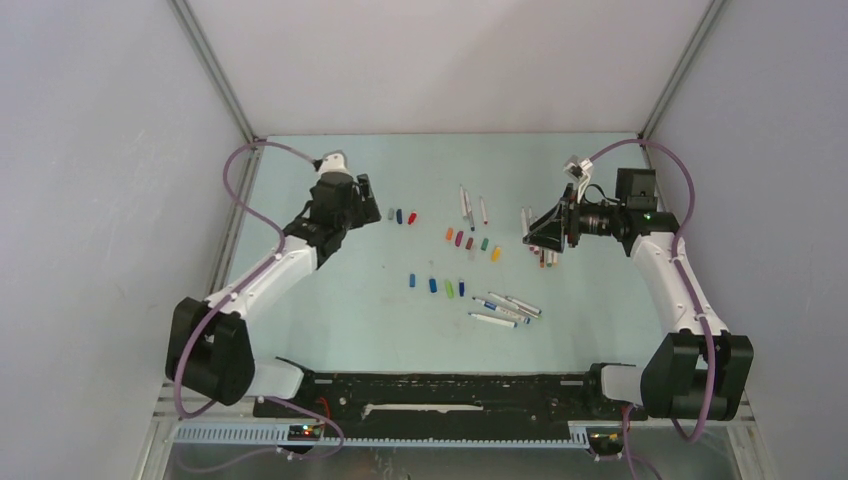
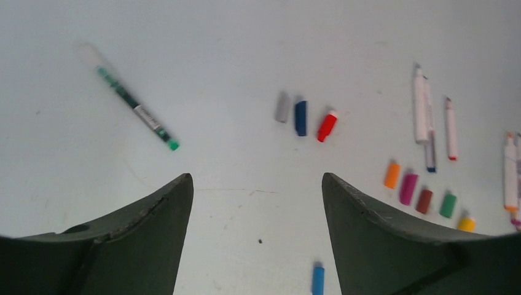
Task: Open the pen caps
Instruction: Pick up the pen from the center of the board.
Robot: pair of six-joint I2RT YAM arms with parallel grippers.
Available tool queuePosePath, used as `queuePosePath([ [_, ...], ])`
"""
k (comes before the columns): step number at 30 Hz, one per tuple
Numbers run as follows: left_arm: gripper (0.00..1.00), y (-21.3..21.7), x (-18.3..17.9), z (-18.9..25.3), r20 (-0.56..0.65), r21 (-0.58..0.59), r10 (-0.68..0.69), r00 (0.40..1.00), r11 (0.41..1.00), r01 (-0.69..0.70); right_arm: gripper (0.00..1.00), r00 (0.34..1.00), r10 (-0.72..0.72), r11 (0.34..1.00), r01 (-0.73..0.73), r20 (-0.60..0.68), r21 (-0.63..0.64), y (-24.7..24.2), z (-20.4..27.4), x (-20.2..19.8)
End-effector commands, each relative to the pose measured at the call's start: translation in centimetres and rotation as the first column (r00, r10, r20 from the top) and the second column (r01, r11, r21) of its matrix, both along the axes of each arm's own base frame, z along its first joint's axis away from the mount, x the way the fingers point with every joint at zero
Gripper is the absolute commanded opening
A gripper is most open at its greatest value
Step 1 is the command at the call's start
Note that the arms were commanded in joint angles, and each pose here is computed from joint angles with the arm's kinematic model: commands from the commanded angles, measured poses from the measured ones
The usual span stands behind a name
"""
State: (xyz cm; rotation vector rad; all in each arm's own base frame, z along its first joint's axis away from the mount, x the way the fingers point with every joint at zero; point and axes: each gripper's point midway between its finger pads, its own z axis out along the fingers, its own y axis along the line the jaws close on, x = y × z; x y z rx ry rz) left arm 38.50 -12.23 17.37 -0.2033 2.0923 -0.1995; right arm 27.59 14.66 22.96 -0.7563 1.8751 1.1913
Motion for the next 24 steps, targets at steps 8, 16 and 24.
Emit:
queuePosePath([
  [8, 0.8, 6.3, 3.2, -6.0, -0.267, -0.012, 0.289, 0.919, 0.953, -0.303, 0.54, 1.0, 0.012, 1.0, -0.012, 0.017, 0.015, -0.1, 0.5, 0.3],
  [16, 0.76, 8.1, 5.5, -9.4, -0.439, 0.101, 0.369, 0.819, 0.926, -0.363, 0.54, 1.0, 0.011, 1.0, -0.011, 0.02, 0.015, -0.2, 0.5, 0.3],
  [24, 0.59, 9.2, 6.1, -12.3, -0.529, 0.164, 0.407, 0.744, 0.91, -0.382, 0.54, 1.0, 0.009, 1.0, -0.009, 0.019, 0.016, -0.2, 0.5, 0.3],
])
